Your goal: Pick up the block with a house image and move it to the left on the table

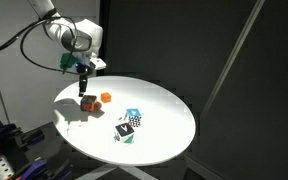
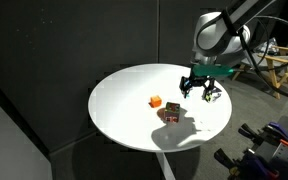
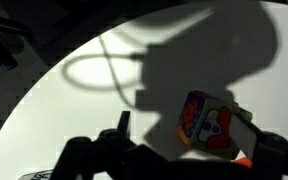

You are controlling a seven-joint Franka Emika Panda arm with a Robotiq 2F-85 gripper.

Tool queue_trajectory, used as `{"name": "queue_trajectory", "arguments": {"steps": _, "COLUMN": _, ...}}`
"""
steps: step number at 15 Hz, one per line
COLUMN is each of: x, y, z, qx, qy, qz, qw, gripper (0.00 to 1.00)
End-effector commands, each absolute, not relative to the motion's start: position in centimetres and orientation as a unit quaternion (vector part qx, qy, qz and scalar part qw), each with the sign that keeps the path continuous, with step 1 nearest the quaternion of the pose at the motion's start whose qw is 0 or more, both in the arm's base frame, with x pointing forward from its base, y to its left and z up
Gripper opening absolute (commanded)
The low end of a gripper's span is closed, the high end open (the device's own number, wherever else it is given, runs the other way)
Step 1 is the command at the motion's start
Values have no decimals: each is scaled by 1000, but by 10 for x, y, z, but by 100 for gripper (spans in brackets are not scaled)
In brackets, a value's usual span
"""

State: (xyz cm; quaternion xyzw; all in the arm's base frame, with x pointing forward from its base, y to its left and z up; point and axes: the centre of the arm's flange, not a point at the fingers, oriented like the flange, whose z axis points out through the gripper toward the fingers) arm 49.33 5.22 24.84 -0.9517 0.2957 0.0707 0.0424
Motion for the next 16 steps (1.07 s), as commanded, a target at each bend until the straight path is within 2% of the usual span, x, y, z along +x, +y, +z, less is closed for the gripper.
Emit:
{"name": "queue_trajectory", "arguments": {"steps": 1, "x": 466, "y": 40, "z": 276, "qx": -968, "qy": 239, "qz": 73, "qw": 34, "gripper": 100}}
{"name": "queue_trajectory", "arguments": {"steps": 8, "x": 430, "y": 28, "z": 310, "qx": -982, "qy": 167, "qz": 88, "qw": 26, "gripper": 100}}
{"name": "queue_trajectory", "arguments": {"steps": 16, "x": 391, "y": 18, "z": 339, "qx": -981, "qy": 171, "qz": 87, "qw": 37, "gripper": 100}}
